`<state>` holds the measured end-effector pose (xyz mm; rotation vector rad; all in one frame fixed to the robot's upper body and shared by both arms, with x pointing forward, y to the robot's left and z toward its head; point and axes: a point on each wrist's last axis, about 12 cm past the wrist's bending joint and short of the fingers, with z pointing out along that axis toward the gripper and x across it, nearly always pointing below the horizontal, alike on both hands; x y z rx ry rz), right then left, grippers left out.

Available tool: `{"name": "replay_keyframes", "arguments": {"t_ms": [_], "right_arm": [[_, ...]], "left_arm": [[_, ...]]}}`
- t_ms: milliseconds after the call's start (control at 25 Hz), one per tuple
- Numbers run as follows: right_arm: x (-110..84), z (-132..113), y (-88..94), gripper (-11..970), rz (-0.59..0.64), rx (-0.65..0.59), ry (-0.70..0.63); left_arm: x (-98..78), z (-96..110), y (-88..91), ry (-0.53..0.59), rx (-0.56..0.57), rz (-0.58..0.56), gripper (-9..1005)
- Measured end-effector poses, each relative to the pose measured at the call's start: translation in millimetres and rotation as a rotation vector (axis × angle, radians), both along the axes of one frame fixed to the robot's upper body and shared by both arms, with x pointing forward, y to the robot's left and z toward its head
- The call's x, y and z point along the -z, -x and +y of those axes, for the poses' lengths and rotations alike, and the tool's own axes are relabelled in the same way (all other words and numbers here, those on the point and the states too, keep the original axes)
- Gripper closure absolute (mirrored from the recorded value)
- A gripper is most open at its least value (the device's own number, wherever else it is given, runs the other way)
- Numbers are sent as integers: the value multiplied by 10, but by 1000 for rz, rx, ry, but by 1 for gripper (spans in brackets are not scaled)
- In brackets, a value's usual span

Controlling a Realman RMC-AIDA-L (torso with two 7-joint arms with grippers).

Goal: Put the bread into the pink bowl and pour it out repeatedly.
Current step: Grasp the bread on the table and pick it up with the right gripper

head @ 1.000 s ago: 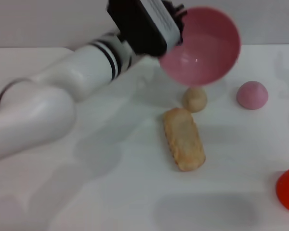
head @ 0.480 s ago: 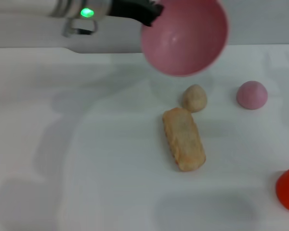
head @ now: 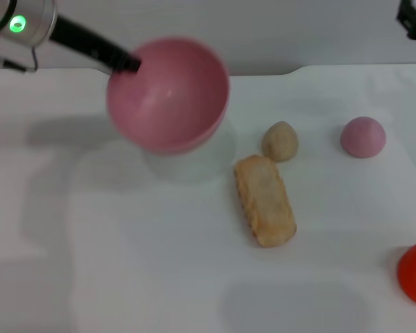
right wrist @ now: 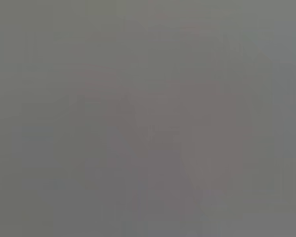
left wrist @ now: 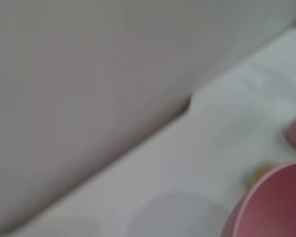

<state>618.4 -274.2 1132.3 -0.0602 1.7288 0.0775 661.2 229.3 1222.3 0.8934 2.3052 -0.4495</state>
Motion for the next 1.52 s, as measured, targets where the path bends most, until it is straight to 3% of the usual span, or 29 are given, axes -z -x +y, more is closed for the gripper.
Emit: {"name": "replay_keyframes", "arguments": {"t_ms": [80, 120, 240, 480, 680, 840, 1000, 1200, 1520], "right_arm": [[-131, 66, -135, 410, 142, -78, 71], [-131, 66, -135, 411, 142, -78, 71], [-369, 154, -195, 412, 265, -183, 170], [-780, 564, -11, 416, 452, -498, 336], [-932, 800, 134, 418, 632, -753, 308], [-870, 888, 143, 420, 779, -889, 200], [-701, 948, 146, 422, 887, -926, 154], [-419, 1012, 188, 425, 987, -924, 96], [12, 954, 199, 429, 1061, -819, 80]], "left_arm": [[76, 38, 61, -19, 10, 41, 950], [111, 49, 84, -23, 11, 54, 950], [201, 97, 131, -27, 3, 72, 950], [304, 176, 169, -35, -4, 75, 949], [385, 213, 207, -41, 2, 70, 949], [442, 255, 234, -47, 2, 70, 949], [472, 310, 260, -54, 0, 76, 949], [520, 375, 309, -65, 7, 88, 949], [599, 460, 390, -79, 7, 90, 949]]}}
